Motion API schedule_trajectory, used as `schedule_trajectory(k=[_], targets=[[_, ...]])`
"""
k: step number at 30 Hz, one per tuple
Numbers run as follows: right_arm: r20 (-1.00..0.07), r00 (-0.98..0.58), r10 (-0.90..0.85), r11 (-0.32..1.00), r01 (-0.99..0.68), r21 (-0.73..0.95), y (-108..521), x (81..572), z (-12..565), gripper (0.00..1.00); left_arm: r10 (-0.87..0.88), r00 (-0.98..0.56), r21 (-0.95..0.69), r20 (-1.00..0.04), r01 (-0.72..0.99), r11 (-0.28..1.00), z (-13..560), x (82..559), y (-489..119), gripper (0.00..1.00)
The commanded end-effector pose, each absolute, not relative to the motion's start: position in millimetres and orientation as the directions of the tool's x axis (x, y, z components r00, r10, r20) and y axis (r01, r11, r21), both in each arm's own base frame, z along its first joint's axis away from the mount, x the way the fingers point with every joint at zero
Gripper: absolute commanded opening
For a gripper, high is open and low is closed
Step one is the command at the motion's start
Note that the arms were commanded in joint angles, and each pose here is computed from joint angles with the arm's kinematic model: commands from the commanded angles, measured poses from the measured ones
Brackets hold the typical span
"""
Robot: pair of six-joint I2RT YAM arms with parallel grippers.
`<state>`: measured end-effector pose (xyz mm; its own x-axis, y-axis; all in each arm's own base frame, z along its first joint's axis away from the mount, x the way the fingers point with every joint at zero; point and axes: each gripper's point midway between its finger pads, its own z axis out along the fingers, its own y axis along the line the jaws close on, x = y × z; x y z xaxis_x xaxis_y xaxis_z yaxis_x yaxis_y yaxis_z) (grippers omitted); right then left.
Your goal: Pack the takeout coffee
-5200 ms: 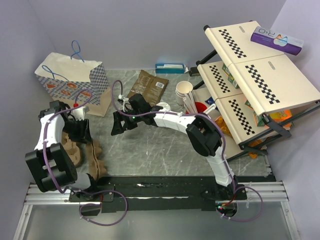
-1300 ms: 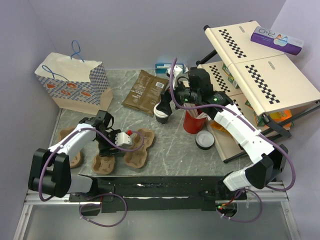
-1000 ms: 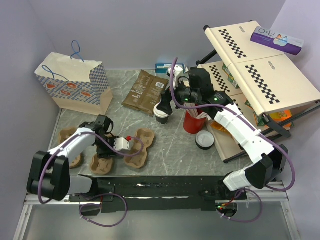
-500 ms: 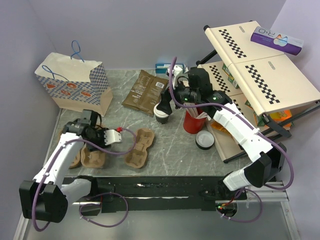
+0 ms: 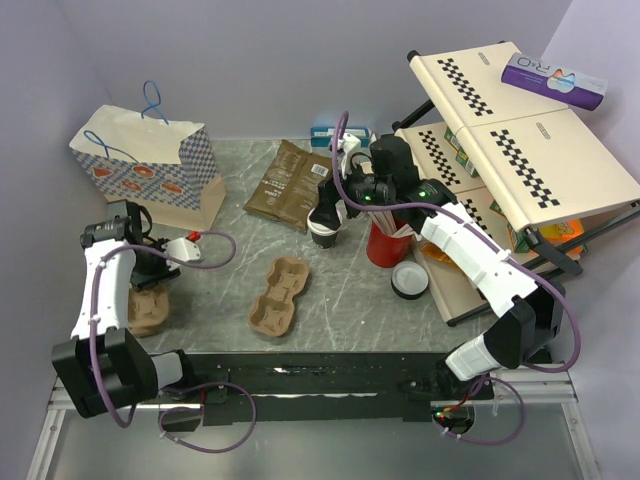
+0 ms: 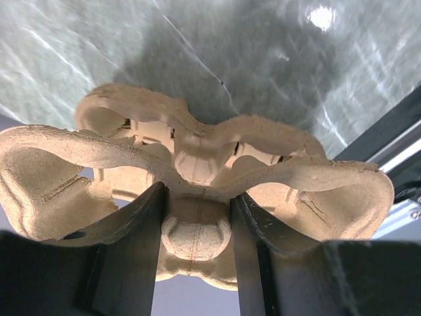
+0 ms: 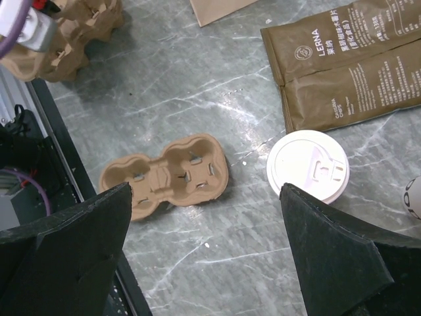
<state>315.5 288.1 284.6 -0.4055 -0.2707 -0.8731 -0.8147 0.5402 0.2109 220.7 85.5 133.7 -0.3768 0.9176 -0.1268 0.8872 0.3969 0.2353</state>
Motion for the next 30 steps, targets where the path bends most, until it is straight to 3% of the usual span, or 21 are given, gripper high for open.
schedule_trajectory(k=[1, 15, 23, 30], targets=[[-0.894, -0.381, -0.236, 0.530, -0.822, 0.210, 291.5, 320.2, 303.6, 0.99, 0.941, -0.329, 0.199, -0.081, 0.920, 0.338, 128.4, 220.7, 100.6, 0.38], [-0.890, -0.388, -0.240, 0.542, -0.814, 0.208, 288.3, 319.0, 299.6, 0.99, 0.916, -0.394, 0.123, -0.068, 0.908, 0.400, 88.8, 226.0, 126.9, 0.43], [-0.893, -0.379, -0.245, 0.543, -0.816, 0.197, 288.1, 320.7, 300.1, 0.99, 0.911, -0.395, 0.176, -0.120, 0.895, 0.411, 89.3, 233.7, 120.8, 0.59], [-0.893, -0.375, -0.247, 0.541, -0.818, 0.194, 288.0, 320.3, 300.1, 0.99, 0.879, -0.430, 0.215, -0.207, 0.857, 0.469, 114.1, 245.3, 110.7, 0.67]])
